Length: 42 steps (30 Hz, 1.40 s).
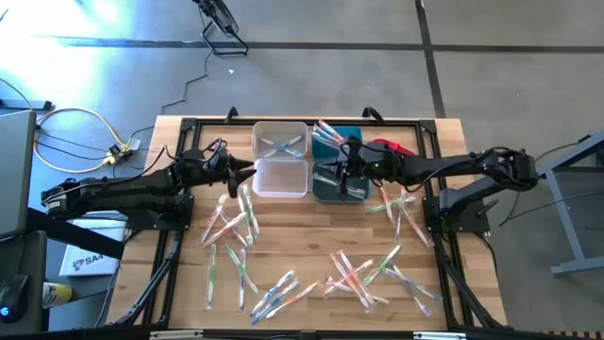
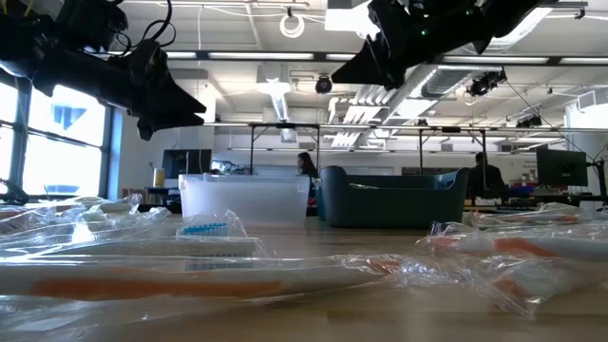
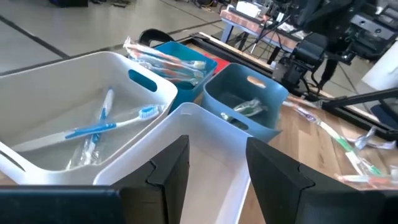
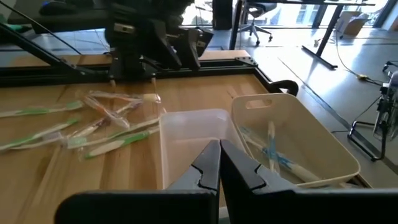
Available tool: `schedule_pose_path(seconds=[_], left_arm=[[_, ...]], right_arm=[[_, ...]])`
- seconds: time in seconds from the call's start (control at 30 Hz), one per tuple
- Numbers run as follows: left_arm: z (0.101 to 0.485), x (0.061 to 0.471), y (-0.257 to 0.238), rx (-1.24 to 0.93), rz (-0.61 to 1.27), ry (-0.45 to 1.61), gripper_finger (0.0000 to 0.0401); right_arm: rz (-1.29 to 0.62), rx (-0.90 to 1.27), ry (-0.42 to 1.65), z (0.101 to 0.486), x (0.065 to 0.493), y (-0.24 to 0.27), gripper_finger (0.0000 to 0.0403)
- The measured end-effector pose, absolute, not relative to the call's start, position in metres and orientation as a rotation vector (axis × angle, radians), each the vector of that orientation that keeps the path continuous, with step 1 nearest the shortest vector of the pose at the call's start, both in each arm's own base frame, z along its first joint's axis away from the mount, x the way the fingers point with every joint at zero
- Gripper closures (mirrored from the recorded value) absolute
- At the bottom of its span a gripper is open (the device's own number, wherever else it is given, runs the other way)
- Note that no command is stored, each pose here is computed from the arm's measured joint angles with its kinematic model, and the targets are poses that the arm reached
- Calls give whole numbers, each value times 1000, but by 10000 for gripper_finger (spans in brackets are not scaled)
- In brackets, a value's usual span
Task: Pick & Place Toothbrushes
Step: Put the purple toothbrush into the transparent bin
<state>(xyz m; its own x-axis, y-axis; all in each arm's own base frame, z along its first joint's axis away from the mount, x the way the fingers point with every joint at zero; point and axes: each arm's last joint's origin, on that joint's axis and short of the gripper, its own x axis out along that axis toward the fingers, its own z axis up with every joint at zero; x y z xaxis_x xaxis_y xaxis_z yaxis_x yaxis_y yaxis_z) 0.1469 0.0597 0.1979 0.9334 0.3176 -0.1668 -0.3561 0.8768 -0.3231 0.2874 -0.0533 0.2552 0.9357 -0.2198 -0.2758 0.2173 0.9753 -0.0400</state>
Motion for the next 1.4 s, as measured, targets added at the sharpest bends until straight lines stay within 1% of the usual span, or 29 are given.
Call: schedule_pose_path(seconds=[0.23, 0.47, 0.6, 0.8, 0.97, 1.17, 1.4], left_arm=[[198, 152, 46, -372, 288, 119, 244], [198, 156, 25, -367, 307, 115, 250], [203, 159, 13, -376, 302, 135, 278], [235, 163, -2, -357, 257, 175, 329], [257, 161, -10, -325, 267, 283, 364], [265, 157, -17, -393, 305, 433, 396], [246, 152, -19, -533, 389, 648, 398]], right_arm=[[-257, -5, 287, 255, 285, -63, 401], [-267, -5, 288, 255, 284, -67, 401], [-258, -29, 298, 254, 284, -66, 401], [-261, -30, 300, 254, 284, -66, 401], [-260, -28, 328, 252, 283, -66, 401], [-259, -26, 347, 250, 283, -66, 401], [-261, -26, 352, 249, 283, -66, 401]])
